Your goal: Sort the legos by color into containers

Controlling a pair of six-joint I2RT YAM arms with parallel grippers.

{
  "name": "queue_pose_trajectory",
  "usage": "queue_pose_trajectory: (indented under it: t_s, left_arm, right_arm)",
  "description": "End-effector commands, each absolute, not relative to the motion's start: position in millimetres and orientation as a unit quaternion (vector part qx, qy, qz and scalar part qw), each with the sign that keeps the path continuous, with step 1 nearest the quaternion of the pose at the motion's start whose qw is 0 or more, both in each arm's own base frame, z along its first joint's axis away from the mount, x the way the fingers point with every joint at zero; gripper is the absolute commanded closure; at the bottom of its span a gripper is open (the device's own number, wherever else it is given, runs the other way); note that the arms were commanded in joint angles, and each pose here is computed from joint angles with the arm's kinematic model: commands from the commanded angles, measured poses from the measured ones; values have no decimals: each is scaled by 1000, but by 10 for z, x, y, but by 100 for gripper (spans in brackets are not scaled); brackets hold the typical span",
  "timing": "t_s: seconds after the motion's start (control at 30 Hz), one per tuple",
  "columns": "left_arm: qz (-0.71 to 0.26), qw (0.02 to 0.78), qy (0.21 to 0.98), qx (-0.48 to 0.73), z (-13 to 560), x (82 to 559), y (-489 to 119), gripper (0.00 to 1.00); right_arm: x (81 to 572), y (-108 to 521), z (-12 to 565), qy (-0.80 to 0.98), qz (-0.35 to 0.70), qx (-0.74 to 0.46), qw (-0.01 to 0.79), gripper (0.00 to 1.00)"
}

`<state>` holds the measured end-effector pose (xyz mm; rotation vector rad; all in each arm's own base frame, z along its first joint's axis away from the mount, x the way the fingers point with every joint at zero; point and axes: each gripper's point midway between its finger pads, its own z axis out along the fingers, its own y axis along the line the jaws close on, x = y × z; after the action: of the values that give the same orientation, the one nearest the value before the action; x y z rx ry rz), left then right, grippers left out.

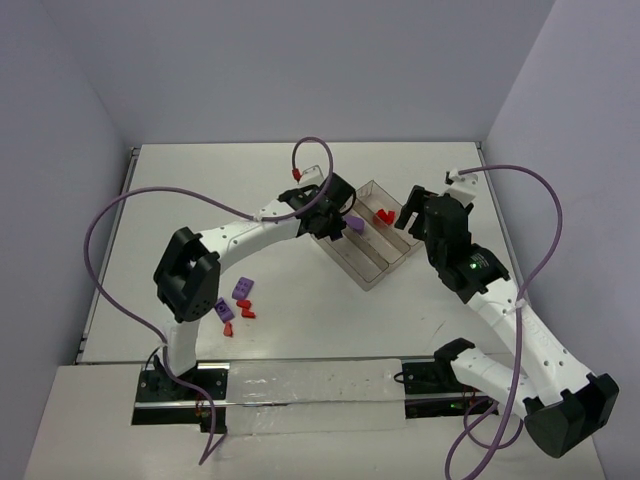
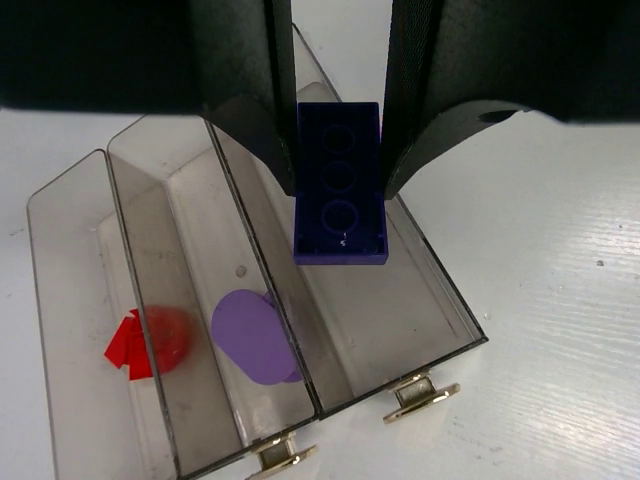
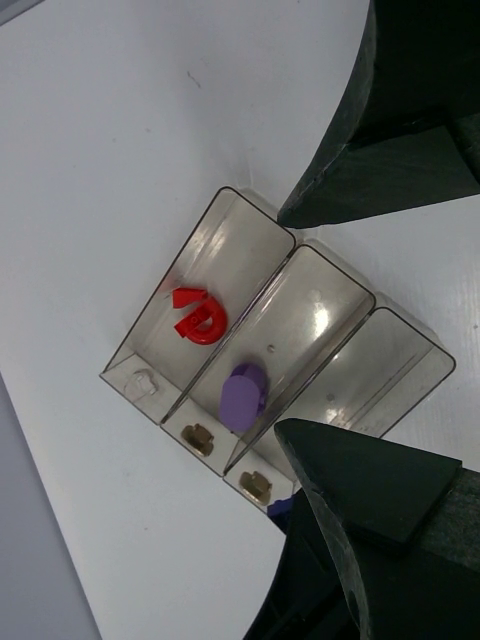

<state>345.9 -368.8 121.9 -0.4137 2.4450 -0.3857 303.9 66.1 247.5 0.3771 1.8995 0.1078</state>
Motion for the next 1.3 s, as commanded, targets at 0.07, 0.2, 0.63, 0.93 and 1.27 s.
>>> queue_pose_trajectory:
  t_s: [0.07, 0.2, 0.63, 0.93, 1.27]
  left_arm:
    - [-188, 320, 916, -150, 1405, 3540, -3969, 73]
    - [-190, 320, 916, -149, 1376, 3570, -4015, 66]
    - [-205, 331, 911, -135, 1519, 3574, -4036, 10]
    - [-127, 406, 892, -156, 1972, 3499, -3089, 10]
    - [-59, 380, 907, -169, 1568, 3116, -1549, 7]
  right_arm:
    - [3073, 649, 2488, 802, 49, 170, 571, 16]
    - [3074, 656, 2477, 804, 48, 167, 568, 16]
    - [3059, 656, 2474, 809, 46, 162, 563, 16]
    - [3085, 1136, 2310, 837, 119, 89, 526, 16]
    - [2895, 2356, 1881, 870, 177, -34, 458, 15]
